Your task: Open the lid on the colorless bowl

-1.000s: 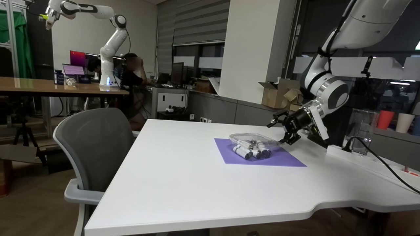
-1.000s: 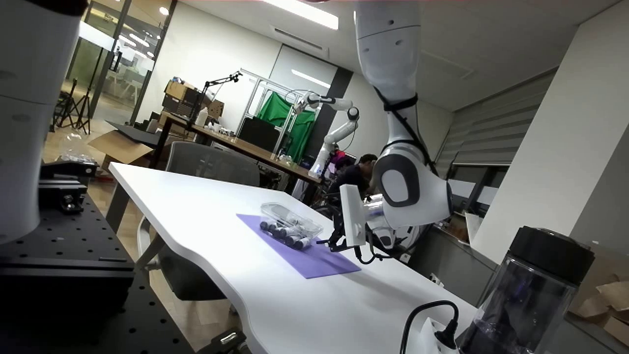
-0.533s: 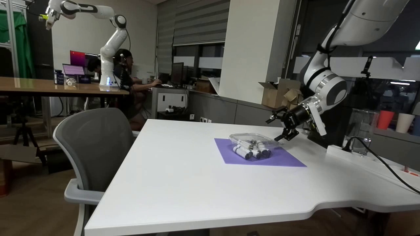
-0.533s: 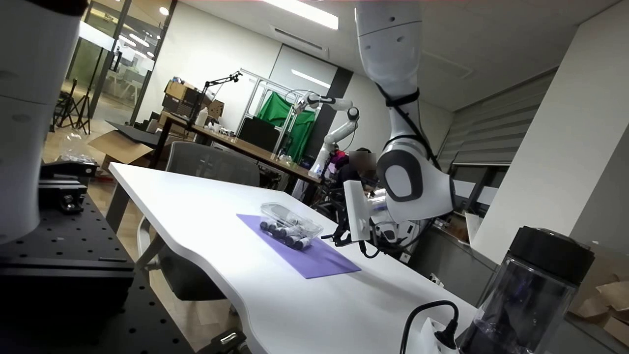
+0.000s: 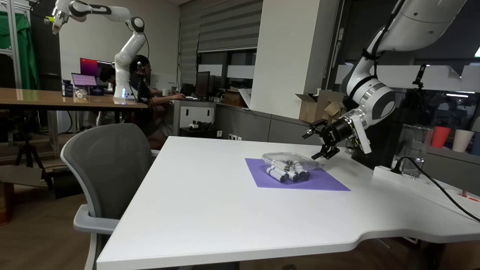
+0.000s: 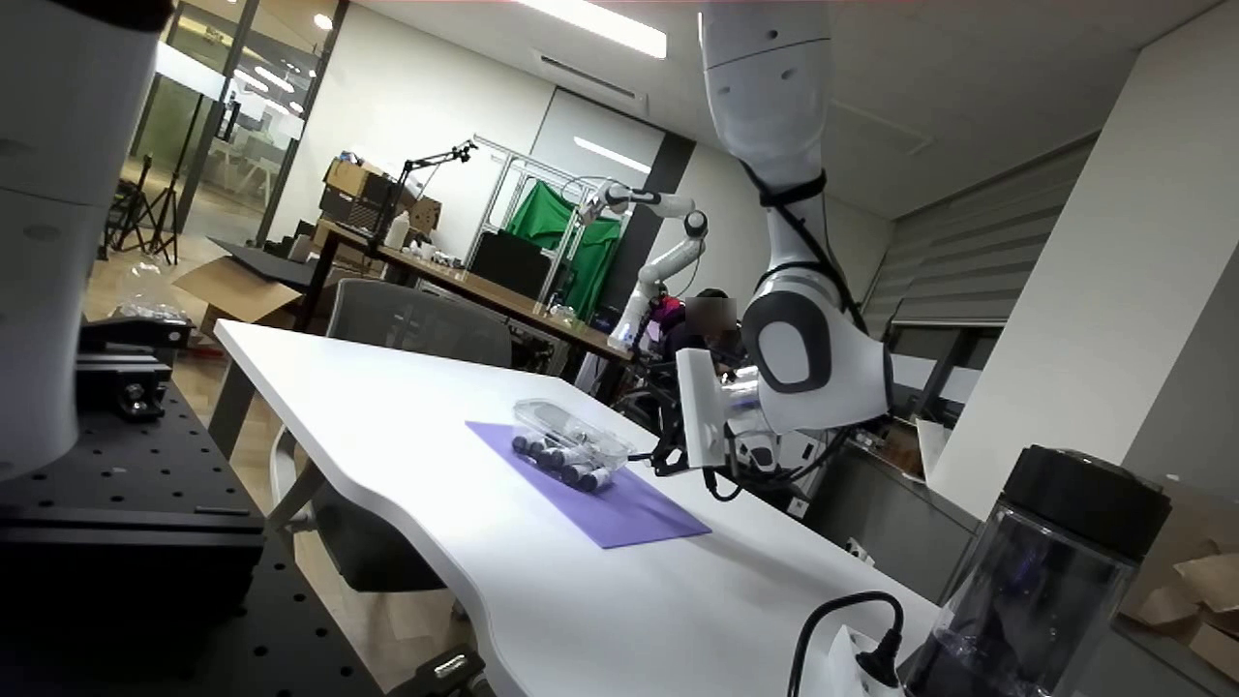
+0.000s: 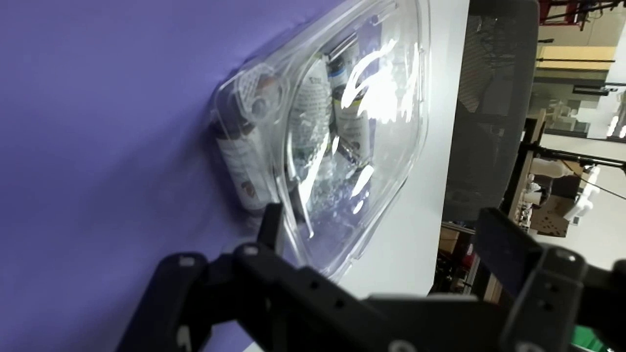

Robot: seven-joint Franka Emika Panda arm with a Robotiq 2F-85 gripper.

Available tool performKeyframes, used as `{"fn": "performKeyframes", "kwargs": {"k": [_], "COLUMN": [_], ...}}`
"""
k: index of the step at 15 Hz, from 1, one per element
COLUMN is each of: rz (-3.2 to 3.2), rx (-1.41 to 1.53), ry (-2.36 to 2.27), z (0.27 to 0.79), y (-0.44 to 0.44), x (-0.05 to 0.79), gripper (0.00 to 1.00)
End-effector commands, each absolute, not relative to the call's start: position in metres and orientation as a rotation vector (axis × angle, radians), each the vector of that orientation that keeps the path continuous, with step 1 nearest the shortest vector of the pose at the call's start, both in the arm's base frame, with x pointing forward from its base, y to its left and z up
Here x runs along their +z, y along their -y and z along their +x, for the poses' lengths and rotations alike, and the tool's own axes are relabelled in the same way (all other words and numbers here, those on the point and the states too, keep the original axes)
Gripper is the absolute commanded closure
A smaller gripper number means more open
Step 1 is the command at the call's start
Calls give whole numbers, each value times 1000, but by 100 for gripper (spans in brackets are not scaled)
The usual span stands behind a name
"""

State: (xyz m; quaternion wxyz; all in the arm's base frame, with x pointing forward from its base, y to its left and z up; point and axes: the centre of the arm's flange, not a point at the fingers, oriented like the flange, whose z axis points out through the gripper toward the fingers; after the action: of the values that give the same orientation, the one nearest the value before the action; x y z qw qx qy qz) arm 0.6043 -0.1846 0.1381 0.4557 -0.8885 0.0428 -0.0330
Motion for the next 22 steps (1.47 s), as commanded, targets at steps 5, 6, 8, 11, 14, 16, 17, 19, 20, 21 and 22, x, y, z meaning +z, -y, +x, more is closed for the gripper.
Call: {"fn": "performKeyframes", "kwargs": {"k": [5,6,8,11,14,16,17,19,20,21,22], "rz": [-2189,-2198,-2216,-2220,-2219,-2217,-2214,-2217,-2220,-2230,-2231], "rx": [-63,-64,-62,-78,-85,-100,-112,-126,-132,-139,-143], "ry": [-51,-38,-17,8,18,32,39,49,54,60,64], "z": [606,606,605,606,606,606,607,607,608,607,608], "y": [176,175,174,176,177,177,177,179,180,181,182], "x": [145,145,144,146,147,148,149,151,152,152,152], "gripper": [0,0,0,0,0,0,0,0,0,0,0]}}
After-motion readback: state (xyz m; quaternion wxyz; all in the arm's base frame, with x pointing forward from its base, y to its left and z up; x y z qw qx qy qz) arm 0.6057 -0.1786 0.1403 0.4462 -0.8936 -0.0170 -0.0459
